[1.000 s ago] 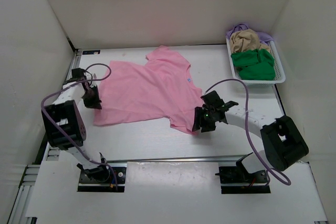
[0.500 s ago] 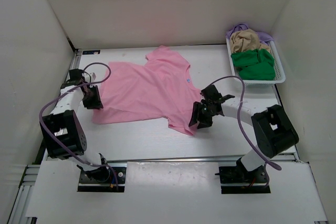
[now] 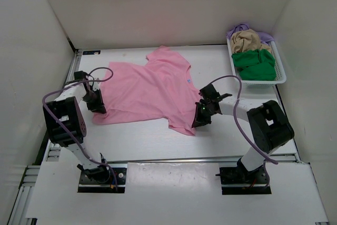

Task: Fold and stack the t-shirts
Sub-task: Flatten out the tshirt

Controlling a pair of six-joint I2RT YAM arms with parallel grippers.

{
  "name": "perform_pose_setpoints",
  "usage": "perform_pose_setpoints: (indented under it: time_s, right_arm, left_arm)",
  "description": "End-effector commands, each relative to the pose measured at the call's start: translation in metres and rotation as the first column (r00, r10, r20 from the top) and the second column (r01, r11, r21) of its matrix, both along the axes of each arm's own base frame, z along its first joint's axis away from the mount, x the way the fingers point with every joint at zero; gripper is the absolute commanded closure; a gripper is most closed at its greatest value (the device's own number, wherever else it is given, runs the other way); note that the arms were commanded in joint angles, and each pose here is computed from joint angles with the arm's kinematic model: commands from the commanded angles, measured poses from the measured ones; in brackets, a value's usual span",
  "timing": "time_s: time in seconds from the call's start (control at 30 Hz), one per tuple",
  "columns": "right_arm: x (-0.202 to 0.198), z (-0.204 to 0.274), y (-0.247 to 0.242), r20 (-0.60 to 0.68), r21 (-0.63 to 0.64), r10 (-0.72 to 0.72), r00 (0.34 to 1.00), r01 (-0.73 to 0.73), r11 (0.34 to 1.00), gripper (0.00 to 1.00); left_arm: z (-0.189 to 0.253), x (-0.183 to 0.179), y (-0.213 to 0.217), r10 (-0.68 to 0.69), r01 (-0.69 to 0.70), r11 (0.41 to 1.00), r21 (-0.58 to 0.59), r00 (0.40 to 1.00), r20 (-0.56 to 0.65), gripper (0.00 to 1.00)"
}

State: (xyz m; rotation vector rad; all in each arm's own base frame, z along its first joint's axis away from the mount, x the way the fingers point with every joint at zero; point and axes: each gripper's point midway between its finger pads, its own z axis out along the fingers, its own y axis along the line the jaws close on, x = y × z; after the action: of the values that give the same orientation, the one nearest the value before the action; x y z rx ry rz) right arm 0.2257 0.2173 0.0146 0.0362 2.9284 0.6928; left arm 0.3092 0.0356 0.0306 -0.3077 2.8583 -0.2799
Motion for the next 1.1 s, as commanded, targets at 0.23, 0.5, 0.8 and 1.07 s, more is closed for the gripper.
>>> perform_pose_setpoints:
  time_s: [0.23,0.5,0.8,1.07]
  right_arm:
    - [-0.006,-0.001,-0.018,0.013,-0.047,-0.019,1.0,0.02,0.999,1.0]
    - [-0.004,-0.003,-0.042,0.012,-0.072,-0.053,0.999,0.054,0.996,1.0]
    - [-0.007,-0.003,-0.043,0.016,-0.073,-0.045,0.999,0.046,0.996,1.0]
    - [-0.008,-0.004,-0.045,0.011,-0.085,-0.047,0.999,0.048,0.995,1.0]
  left_arm:
    - [0.06,-0.017,-0.039,-0.045,0.058,0.983,-0.176,0.996,0.076,0.74]
    - [0.028,-0.011,0.021,0.069,-0.069,0.997,0.025,0.997,0.03,0.59]
    - [0.013,-0.012,0.004,0.049,-0.05,0.995,-0.081,0.998,-0.025,0.46]
    - [0.014,-0.008,-0.012,0.028,-0.035,0.981,-0.189,0.999,-0.037,0.72]
